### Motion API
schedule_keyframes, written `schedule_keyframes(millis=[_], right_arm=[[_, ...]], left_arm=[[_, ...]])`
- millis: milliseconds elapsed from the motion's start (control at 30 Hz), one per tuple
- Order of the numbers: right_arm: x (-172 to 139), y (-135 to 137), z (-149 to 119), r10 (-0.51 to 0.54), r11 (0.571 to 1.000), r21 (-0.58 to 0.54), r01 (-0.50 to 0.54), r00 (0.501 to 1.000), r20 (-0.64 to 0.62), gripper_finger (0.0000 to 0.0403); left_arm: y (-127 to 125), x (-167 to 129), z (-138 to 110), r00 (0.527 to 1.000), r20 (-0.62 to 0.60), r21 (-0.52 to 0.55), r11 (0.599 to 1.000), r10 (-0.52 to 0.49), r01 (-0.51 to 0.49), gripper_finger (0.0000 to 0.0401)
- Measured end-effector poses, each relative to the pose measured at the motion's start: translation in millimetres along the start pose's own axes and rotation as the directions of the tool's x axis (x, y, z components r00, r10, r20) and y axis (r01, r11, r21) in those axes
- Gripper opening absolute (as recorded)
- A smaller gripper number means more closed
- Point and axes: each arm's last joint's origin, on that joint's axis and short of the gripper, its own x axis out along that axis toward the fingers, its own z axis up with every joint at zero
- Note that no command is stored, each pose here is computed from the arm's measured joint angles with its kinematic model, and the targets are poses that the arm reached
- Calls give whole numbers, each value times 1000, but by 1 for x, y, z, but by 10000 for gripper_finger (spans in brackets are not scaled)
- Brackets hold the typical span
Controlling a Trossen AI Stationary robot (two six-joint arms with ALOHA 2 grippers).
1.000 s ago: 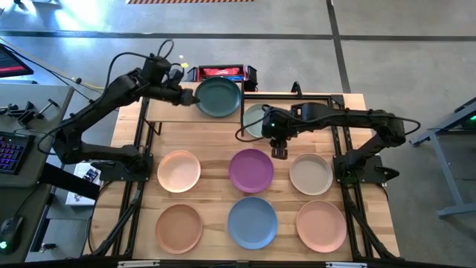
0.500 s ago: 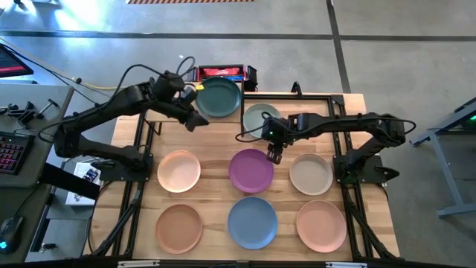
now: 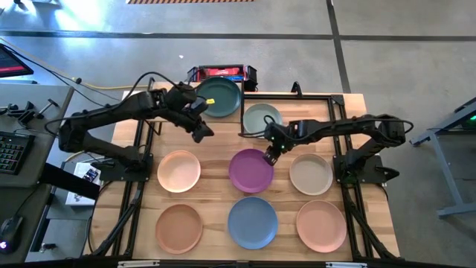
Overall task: Place and stack plates onto a shelf
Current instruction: Stack the violet plate on top of the dark blue plate on the shelf
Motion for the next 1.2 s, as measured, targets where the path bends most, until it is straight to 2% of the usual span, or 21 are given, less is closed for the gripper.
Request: schedule_keyframes(millis=[500,700,1000,1200], right_arm=[[17,6,-20,31,995,91,-32,999,17,142],[24,4,-24,16,995,94,-17,1000,8,142],[51,4,-28,-2,995,95,8,998,-60,142],[55,4,-28,-1,994,113,9,998,-66,139]], left_arm=[[-2,15,-1,999,-48,30,1000,8,-7,67],[-2,15,-1,999,-47,33,999,7,-6,67],[-2,15,-1,999,-47,59,998,8,-5,67],[-2,15,-1,999,-48,79,997,8,-4,67]])
